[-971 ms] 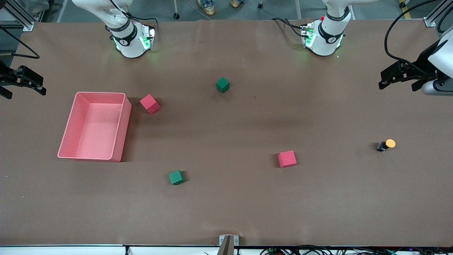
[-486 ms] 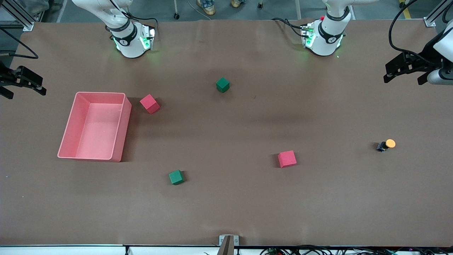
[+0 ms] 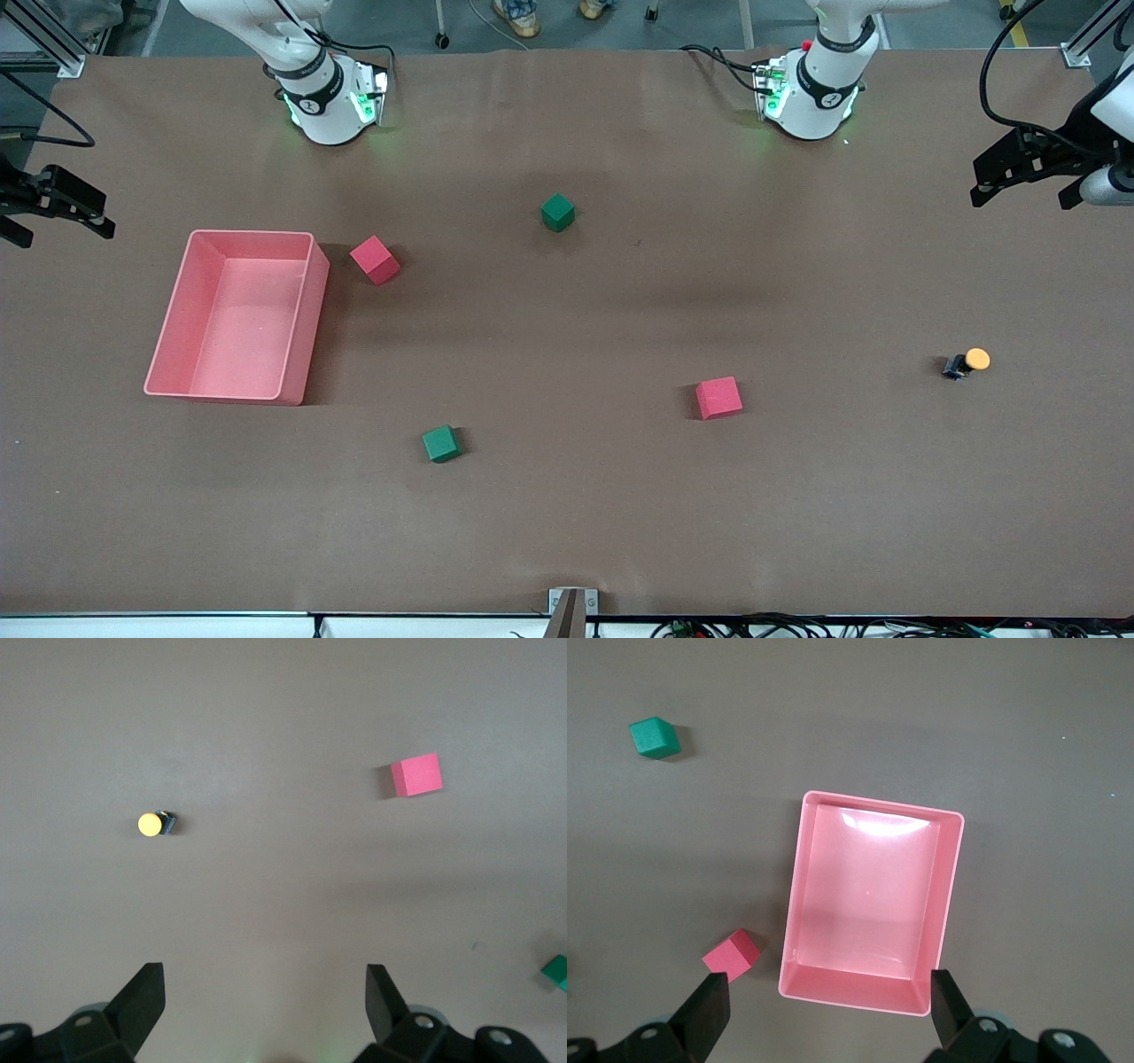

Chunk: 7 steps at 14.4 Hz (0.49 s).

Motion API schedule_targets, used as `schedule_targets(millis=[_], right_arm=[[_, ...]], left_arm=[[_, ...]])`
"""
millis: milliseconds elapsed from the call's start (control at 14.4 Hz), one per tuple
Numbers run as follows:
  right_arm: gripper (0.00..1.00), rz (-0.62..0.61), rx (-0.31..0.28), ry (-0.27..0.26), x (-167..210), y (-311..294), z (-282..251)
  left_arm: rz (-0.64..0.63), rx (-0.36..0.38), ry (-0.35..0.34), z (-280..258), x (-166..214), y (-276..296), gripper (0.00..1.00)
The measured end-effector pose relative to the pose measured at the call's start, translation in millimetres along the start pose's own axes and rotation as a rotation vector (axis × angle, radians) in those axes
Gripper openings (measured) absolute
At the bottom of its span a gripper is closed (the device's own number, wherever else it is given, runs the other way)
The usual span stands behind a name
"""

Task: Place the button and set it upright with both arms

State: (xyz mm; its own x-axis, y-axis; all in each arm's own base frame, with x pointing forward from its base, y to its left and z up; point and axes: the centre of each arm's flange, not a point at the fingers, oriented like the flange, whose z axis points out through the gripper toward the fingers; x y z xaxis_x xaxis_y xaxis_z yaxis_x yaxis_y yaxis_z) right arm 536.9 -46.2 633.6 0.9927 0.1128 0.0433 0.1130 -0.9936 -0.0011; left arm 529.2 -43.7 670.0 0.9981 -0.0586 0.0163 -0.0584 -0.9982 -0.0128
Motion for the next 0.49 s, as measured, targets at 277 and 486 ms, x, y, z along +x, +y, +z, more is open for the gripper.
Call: schedule_targets(millis=[277,486], right_arm=[[1.0,0.0,0.0,0.001,0.1,0.0,0.0],[1.0,0.0,-0.001,0.003,0.3,0.1,-0.3]], left_arm=[[-0.001,0.0,-0.002,0.0,-0.3,-0.1,1.0],[-0.001,0.0,-0.005,0.3,-0.6,-0.1,1.0]])
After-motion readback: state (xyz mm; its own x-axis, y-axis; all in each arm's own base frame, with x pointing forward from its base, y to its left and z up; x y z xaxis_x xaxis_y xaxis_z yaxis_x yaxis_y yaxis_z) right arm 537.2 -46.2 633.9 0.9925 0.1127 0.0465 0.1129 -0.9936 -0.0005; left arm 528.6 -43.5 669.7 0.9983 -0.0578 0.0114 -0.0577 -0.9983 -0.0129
